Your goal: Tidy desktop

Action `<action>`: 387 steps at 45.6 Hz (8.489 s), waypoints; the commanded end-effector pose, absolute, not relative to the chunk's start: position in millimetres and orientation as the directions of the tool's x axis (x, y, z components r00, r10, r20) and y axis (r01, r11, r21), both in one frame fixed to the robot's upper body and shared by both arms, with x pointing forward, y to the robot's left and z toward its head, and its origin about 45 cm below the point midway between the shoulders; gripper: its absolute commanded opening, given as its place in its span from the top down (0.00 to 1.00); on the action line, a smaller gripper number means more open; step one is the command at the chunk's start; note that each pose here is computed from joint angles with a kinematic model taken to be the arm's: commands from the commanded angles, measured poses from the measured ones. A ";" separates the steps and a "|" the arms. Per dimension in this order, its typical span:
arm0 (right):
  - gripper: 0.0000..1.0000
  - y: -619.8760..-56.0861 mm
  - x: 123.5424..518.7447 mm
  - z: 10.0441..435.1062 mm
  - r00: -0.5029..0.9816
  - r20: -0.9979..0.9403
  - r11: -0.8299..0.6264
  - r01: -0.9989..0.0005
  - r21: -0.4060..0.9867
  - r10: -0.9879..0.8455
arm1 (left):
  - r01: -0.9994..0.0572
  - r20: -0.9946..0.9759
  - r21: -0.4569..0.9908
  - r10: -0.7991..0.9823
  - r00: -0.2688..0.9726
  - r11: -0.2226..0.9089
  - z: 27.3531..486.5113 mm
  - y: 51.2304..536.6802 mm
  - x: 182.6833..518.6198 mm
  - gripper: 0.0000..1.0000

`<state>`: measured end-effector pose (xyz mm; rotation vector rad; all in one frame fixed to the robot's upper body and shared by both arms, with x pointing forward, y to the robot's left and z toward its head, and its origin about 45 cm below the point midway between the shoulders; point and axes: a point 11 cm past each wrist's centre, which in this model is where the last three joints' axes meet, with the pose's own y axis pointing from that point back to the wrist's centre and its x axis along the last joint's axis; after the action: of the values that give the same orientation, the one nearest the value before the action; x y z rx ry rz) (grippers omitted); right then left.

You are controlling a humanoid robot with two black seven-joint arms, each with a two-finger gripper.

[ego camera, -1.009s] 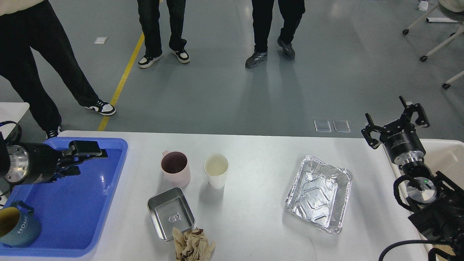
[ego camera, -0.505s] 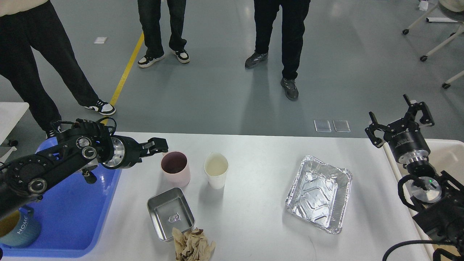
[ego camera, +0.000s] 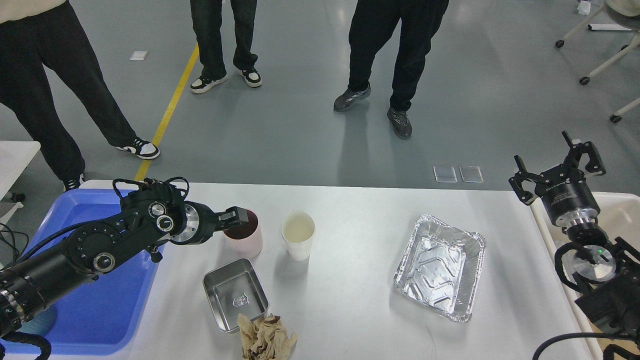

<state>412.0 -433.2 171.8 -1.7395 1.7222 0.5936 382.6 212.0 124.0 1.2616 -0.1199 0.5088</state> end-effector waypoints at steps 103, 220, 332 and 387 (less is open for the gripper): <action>0.00 -434.8 410.3 170.2 0.047 -0.692 0.036 -0.994 -0.106 -0.720 | -0.232 0.227 0.973 0.227 0.947 -0.008 258.9 441.3 310.0 1.00; 0.00 -444.5 406.8 174.7 0.052 -0.679 0.036 -0.993 -0.114 -0.732 | -0.777 0.632 0.565 0.460 0.624 0.278 499.8 428.6 373.7 0.04; 0.00 -434.6 401.9 168.8 0.083 -0.641 -0.031 -0.995 -0.092 -0.763 | -0.485 0.247 0.690 0.455 0.855 0.537 208.2 225.8 381.2 0.04; 0.00 -439.6 399.1 167.9 0.074 -0.635 -0.027 -0.996 -0.084 -0.769 | -0.217 0.237 0.892 -0.001 0.972 0.396 189.4 165.5 349.2 0.05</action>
<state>398.6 -440.3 167.8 -1.8481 1.7460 0.5797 358.4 150.1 187.1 1.1206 -0.2049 0.1932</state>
